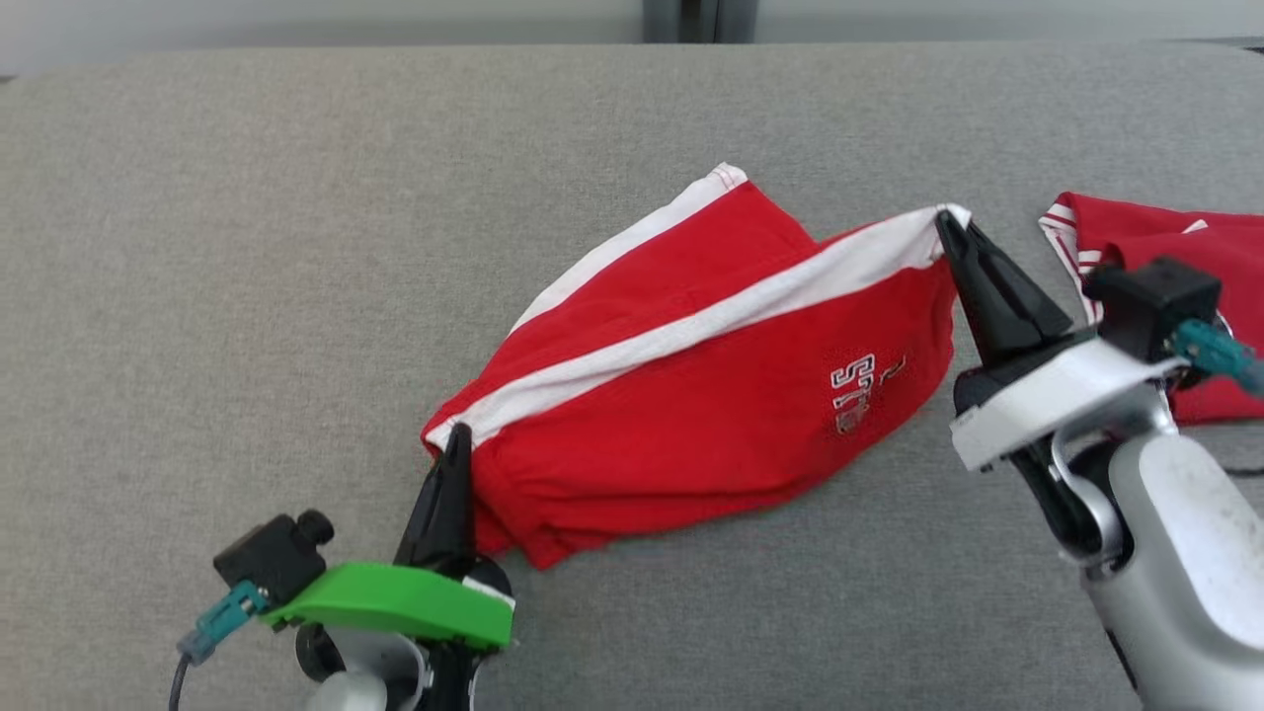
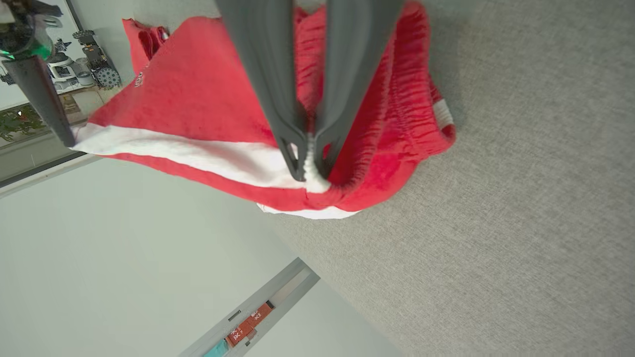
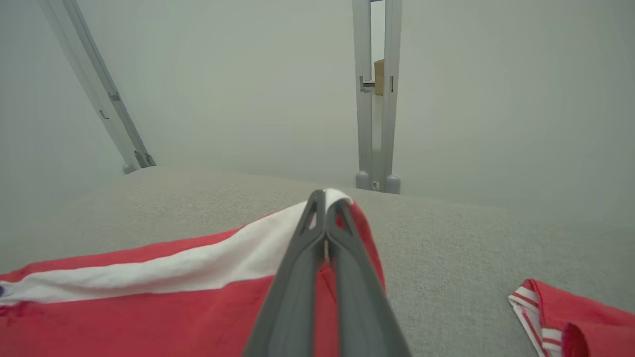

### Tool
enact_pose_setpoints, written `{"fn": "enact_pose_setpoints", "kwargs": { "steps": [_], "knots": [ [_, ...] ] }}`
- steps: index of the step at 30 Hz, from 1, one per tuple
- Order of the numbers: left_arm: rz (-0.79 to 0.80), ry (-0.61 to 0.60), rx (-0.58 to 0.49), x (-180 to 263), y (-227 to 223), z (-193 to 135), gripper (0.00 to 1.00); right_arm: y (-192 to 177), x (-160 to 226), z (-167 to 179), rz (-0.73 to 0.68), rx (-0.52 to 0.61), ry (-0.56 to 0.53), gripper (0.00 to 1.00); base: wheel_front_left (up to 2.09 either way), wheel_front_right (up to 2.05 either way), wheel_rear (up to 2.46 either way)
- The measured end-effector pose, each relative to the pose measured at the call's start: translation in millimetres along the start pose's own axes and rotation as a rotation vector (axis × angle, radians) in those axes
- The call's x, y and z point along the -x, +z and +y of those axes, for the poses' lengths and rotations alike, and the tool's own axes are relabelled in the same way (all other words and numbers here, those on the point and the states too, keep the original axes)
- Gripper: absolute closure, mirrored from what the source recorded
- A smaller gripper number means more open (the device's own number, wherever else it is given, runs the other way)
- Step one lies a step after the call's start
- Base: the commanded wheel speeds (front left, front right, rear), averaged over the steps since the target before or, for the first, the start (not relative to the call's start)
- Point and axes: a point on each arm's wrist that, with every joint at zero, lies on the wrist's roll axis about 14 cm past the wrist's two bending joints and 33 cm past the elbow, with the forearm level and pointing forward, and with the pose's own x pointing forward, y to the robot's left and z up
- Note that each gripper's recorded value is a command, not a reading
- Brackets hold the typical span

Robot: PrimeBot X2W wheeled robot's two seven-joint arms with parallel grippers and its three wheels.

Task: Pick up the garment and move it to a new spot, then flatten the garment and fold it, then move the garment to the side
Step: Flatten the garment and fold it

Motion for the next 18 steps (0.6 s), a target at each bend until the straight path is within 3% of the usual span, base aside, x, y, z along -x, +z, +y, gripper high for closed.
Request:
{"fn": "enact_pose_setpoints", "kwargs": {
  "steps": [8, 18],
  "knots": [
    [-0.009, 0.102, 0.012, -32, 6, 31, 1.0, -38, -83, 12, 0.14, 0.049, 0.12, 1.0, 0.0, 0.0, 0.0],
    [-0.016, 0.205, 0.044, -26, 4, 63, 1.0, -87, -132, 24, 0.3, 0.097, 0.186, 1.0, 0.0, 0.0, 0.0]
  ]
}}
